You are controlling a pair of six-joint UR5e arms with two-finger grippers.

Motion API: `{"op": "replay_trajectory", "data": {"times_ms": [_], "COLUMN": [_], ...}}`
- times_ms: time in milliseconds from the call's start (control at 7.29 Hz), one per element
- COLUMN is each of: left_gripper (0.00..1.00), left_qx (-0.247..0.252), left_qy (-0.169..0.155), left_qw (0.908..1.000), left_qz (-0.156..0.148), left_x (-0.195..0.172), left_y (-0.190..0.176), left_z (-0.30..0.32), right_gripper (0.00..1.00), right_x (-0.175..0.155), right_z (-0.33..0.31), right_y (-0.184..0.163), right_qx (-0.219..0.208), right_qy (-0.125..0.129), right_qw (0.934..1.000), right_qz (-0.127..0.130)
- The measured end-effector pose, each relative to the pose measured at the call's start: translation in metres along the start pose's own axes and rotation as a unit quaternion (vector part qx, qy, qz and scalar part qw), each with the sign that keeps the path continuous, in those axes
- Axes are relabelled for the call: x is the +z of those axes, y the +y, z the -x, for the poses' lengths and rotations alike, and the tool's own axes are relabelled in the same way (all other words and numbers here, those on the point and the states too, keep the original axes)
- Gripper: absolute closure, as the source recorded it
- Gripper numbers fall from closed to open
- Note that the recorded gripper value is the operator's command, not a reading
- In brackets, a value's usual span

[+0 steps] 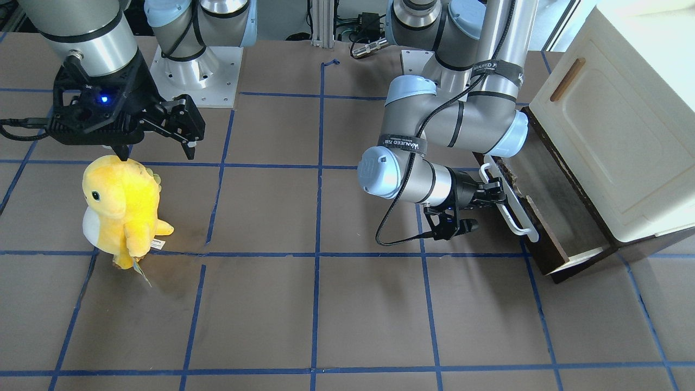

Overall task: Pull drawer sideways
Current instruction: 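Pull the handle with the left gripper, sliding the drawer out sideways, then open the left gripper and lift it off the handle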

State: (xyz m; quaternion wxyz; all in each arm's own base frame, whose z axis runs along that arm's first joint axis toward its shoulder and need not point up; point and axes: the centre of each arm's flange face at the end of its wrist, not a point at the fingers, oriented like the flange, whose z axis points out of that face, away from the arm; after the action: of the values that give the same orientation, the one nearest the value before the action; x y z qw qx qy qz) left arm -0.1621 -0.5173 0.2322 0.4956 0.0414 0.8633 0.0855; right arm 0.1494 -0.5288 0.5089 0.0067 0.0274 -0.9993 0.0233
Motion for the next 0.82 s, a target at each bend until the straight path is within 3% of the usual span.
{"op": "replay_trajectory", "data": {"times_ms": [275, 412, 686, 824], "left_gripper": [0.0, 0.0, 0.0, 0.0], "left_qx": [0.001, 0.002, -0.002, -0.008], "left_qy": [0.001, 0.02, 0.127, 0.196], "left_qw": [1.0, 0.9998, 0.9918, 0.9806], "left_qz": [-0.003, -0.001, -0.001, -0.002], "left_x": [-0.002, -0.006, -0.044, -0.072], "left_y": [0.001, 0.002, 0.0, 0.0], "left_z": [0.003, 0.006, 0.038, 0.067], "right_gripper": [0.0, 0.0, 0.0, 0.0], "right_x": [0.0, 0.0, 0.0, 0.0], "right_z": [0.0, 0.0, 0.0, 0.0], "right_y": [0.0, 0.0, 0.0, 0.0], "right_qx": [0.0, 0.0, 0.0, 0.0], "right_qy": [0.0, 0.0, 0.0, 0.0], "right_qw": [1.0, 1.0, 1.0, 1.0], "right_qz": [0.0, 0.0, 0.0, 0.0]}}
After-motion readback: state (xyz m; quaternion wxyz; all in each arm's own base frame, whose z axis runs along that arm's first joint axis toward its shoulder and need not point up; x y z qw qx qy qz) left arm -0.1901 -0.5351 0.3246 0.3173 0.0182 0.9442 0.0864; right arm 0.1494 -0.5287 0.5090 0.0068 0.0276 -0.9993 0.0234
